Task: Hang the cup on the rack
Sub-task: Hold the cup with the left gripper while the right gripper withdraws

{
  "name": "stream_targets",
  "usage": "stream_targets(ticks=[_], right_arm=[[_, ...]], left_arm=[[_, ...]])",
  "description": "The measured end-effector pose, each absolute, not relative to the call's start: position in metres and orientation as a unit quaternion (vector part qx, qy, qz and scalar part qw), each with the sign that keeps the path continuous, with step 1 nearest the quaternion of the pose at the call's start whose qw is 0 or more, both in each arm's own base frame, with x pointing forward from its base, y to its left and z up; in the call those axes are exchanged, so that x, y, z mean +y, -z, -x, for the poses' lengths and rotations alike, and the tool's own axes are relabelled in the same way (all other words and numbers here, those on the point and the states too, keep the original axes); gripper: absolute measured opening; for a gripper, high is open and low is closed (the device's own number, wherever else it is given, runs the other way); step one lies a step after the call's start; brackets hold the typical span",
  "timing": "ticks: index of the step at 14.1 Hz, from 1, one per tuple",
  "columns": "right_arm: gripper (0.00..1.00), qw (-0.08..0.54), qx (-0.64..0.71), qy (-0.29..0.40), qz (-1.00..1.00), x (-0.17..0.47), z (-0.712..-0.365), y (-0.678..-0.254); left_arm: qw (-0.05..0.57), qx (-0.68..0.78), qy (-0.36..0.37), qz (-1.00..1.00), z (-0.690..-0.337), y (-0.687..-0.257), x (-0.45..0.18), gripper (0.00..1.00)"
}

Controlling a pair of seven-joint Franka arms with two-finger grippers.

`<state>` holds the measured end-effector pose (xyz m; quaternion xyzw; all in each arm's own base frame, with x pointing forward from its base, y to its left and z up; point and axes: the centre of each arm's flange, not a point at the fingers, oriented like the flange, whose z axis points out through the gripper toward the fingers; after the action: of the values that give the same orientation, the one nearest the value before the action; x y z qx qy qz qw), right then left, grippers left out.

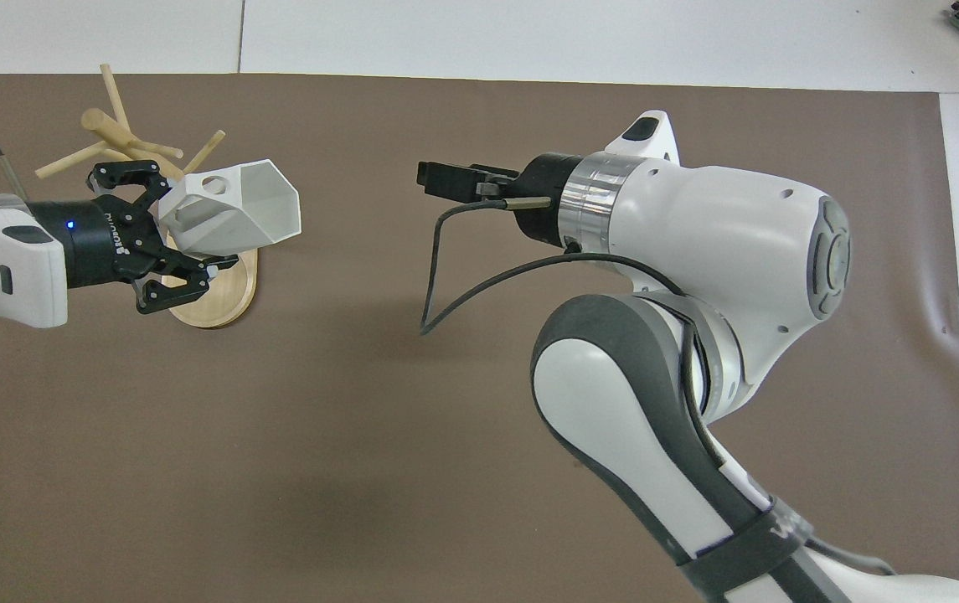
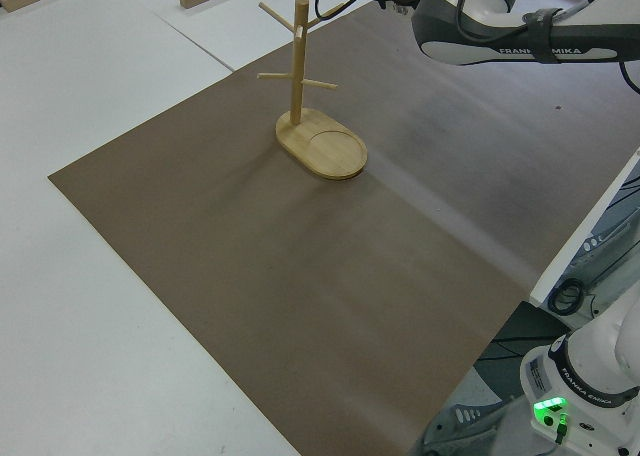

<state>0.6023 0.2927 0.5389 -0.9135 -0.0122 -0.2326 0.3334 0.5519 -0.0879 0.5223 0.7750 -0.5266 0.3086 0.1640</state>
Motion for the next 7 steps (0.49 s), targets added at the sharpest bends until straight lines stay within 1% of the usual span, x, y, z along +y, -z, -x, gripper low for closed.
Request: stream_targets(ticks=[4,7], right_arm=[[1.0,0.263,-0.09,0.26,0.925,0.238,-0.607,-0.532],[1.0,0.223,-0.164,0.245,0.929,0.177,-0.608,-0.537]], left_arm=[[0.122,-0.482,-0.316,-0.808,-0.552,-0.502,-0.079,0.74],[0.101,-0.444,-0.325,-0.829,-0.549,-0.486,-0.077,0.74]])
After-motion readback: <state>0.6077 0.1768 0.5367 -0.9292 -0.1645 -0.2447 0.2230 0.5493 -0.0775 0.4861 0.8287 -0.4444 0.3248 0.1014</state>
